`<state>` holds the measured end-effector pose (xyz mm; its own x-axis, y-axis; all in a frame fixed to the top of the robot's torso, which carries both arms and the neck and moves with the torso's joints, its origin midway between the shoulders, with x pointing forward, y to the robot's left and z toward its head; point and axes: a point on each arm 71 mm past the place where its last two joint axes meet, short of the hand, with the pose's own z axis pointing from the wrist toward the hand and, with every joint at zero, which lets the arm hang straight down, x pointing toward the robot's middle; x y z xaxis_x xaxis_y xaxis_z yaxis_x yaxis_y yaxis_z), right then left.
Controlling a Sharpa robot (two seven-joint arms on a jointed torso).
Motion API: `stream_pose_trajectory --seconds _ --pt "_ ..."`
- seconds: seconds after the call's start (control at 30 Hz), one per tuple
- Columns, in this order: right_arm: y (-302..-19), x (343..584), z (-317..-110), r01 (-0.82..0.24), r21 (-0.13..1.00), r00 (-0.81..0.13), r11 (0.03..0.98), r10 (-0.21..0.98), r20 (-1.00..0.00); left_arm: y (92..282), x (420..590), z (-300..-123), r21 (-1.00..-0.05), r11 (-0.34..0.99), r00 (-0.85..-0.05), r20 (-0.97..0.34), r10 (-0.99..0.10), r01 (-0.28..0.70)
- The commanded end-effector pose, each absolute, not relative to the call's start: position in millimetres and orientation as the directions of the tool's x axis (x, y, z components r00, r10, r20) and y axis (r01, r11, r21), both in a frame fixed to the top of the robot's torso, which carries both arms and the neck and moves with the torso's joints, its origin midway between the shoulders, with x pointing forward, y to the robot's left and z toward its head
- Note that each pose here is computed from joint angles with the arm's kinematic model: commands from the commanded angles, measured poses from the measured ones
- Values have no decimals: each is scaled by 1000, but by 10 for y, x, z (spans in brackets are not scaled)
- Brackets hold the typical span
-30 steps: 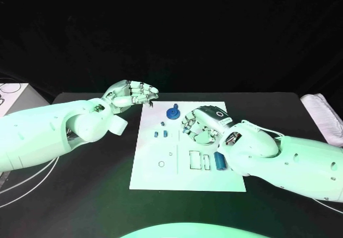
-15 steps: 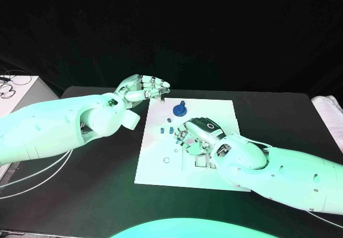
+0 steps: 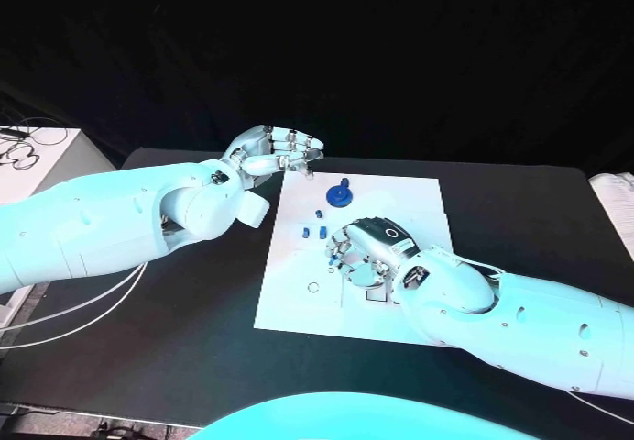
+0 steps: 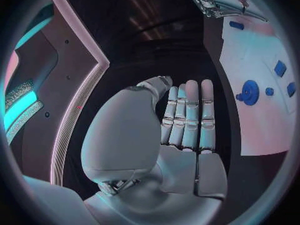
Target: Assemble the parts on the task board
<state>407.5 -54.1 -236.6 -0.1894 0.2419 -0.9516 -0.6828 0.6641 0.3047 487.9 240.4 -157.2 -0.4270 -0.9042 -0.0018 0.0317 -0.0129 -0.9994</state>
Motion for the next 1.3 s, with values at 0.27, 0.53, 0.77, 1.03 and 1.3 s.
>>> stream_pose_trajectory --seconds 0.27,0.53,0.77,1.03,1.3 --pt "-545 4063 -2426 -691 279 -203 666 192 -960 2401 4887 -1553 -999 -29 -426 9 -905 41" --pt "-532 4068 -2440 -691 274 -204 668 183 -962 2402 4886 -1554 -999 -29 -428 10 -904 39" --pt "-518 4059 -2451 -694 272 -206 667 179 -962 2400 4887 -1556 -999 -29 -431 11 -902 37" --pt "-509 4054 -2478 -692 271 -212 669 170 -962 2407 4891 -1558 -999 -28 -430 10 -903 35" --pt "-512 4065 -2515 -687 251 -209 682 146 -967 2410 4888 -1558 -999 -28 -431 11 -902 33"
